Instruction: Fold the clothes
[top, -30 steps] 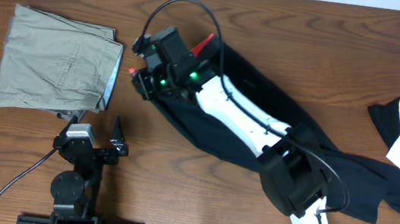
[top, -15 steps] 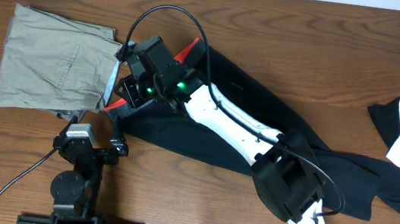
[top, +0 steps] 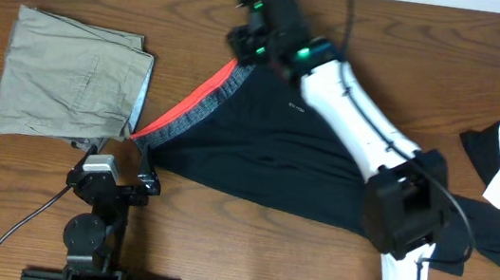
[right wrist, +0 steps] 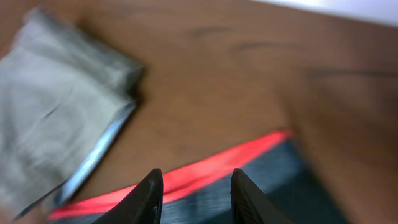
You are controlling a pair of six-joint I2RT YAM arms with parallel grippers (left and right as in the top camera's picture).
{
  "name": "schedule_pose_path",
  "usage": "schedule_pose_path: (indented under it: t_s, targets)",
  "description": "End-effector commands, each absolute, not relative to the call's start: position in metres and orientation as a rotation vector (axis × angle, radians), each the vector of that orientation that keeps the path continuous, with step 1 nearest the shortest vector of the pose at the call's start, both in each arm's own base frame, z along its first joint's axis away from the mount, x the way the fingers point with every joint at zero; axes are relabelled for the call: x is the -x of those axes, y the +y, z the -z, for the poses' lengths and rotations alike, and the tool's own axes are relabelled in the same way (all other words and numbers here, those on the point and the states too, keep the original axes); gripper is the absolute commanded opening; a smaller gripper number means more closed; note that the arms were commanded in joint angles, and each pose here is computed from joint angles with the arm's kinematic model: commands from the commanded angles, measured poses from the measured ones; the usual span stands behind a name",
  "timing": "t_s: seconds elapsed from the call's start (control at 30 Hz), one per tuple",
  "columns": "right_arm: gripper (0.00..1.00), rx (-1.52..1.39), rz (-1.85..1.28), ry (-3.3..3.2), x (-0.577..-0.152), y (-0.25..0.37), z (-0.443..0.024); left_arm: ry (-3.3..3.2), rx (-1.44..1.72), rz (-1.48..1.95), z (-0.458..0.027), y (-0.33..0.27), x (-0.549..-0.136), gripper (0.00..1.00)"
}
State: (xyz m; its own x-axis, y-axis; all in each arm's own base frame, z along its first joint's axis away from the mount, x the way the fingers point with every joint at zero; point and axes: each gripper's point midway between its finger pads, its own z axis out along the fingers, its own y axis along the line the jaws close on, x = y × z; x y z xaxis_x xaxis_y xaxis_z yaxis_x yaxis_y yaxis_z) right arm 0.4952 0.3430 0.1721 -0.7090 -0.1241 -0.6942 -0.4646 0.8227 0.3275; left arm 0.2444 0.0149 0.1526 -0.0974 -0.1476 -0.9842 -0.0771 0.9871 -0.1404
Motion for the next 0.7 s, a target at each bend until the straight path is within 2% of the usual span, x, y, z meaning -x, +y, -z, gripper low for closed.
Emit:
schedule_pose_path:
  t_s: [0.0, 0.13, 0.27, 0.37, 0.43, 0.53, 0.67]
  targets:
    - [0.35, 0.400, -0.634, 2.317, -0.512, 0.319, -0.172, 1.721, 0.196, 0.045, -0.135, 0.019, -0.243, 0.98]
    - [0.36, 0.443, -0.765, 2.322, -0.513, 0.327, -0.157, 1.721, 0.196, 0.045, -0.135, 0.019, -0.243, 0.98]
    - [0.33, 0.425, -0.727, 2.331, -0.523, 0.327, -0.136, 1.721, 0.196, 0.045, -0.135, 0.019, -0.243, 0.98]
    - [0.42, 0.417, -0.707, 2.347, -0.529, 0.327, -0.113, 1.721, 0.196, 0.045, -0.135, 0.019, -0.243, 0.98]
    - [0.43, 0.419, -0.701, 2.367, -0.531, 0.327, -0.096, 1.721, 0.196, 0.045, -0.135, 0.019, -0.243, 0.98]
    - [0.42, 0.416, -0.692, 2.414, -0.530, 0.325, -0.069, 1.721, 0.196, 0.045, -0.135, 0.019, -0.243, 0.98]
    - [0.40, 0.472, -0.667, 2.414, -0.529, 0.325, -0.060, 1.721, 0.196, 0.045, -0.135, 0.019, -0.243, 0.98]
